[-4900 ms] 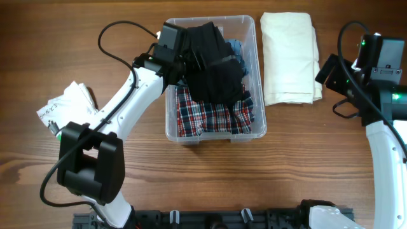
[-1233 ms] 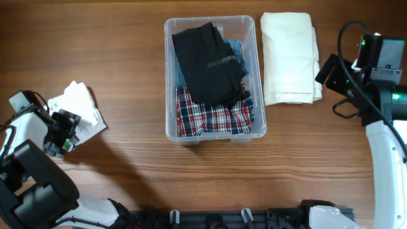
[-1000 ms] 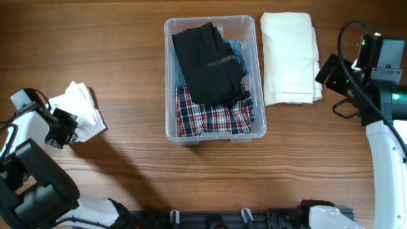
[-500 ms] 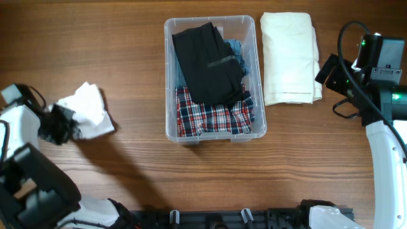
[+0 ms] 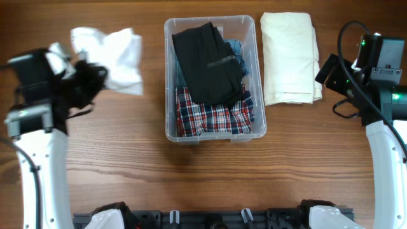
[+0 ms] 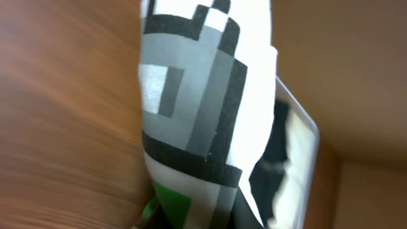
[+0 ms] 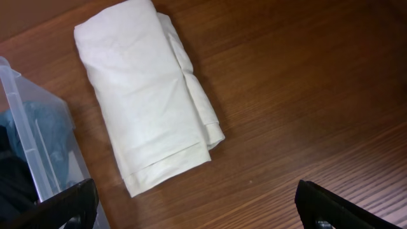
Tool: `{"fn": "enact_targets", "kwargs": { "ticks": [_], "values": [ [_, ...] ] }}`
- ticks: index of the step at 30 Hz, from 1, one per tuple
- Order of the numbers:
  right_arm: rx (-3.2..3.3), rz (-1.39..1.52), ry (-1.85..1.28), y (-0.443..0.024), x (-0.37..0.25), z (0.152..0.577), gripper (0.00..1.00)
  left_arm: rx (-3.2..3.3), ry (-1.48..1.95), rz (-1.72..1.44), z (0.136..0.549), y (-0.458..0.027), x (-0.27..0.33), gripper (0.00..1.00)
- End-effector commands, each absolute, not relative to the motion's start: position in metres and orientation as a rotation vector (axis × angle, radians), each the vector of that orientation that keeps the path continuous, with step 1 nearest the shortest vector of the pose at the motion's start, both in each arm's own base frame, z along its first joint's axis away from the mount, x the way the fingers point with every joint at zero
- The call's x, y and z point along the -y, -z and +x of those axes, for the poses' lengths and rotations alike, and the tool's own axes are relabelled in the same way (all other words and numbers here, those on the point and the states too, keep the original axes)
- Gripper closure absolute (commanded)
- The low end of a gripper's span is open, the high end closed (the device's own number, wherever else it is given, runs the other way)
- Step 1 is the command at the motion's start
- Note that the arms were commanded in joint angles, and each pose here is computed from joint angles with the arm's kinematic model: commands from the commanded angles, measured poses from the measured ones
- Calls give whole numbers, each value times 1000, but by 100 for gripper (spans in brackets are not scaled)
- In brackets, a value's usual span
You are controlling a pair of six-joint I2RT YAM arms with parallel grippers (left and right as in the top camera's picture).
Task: Pack container
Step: 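Lift the white package and carry it over the bin with the left gripper, then lower the white package into the bin's lower half and push it down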
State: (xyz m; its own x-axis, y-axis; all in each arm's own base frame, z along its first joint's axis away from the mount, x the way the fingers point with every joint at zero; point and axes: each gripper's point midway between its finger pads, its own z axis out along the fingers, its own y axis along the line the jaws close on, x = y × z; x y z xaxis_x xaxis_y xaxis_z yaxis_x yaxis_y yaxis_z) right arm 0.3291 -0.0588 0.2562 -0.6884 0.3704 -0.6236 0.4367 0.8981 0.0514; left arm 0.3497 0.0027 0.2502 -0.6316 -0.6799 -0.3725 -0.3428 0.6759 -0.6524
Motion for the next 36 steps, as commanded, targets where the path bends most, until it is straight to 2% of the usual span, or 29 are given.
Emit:
{"fn": "enact_targets", "kwargs": {
  "ticks": [1, 8, 18, 23, 30, 36],
  "values": [
    [-2390, 565, 148, -261, 61, 329, 0, -2289, 888, -621, 353, -271, 68, 96],
    [-2390, 566, 148, -261, 61, 329, 0, -2365, 980, -404, 349, -264, 168, 96],
    [-2391, 565, 148, -261, 61, 329, 0, -2605, 873, -286, 332, -190, 244, 96],
    [-2390, 565, 148, -261, 61, 329, 0, -2726, 816, -386, 327, -153, 245, 96],
    [-2390, 566, 148, -261, 61, 329, 0, -2804, 743, -414, 313, -142, 236, 96],
    [-2390, 566, 148, -261, 61, 329, 0, -2841, 542, -417, 300, -129, 222, 96]
  ]
}}
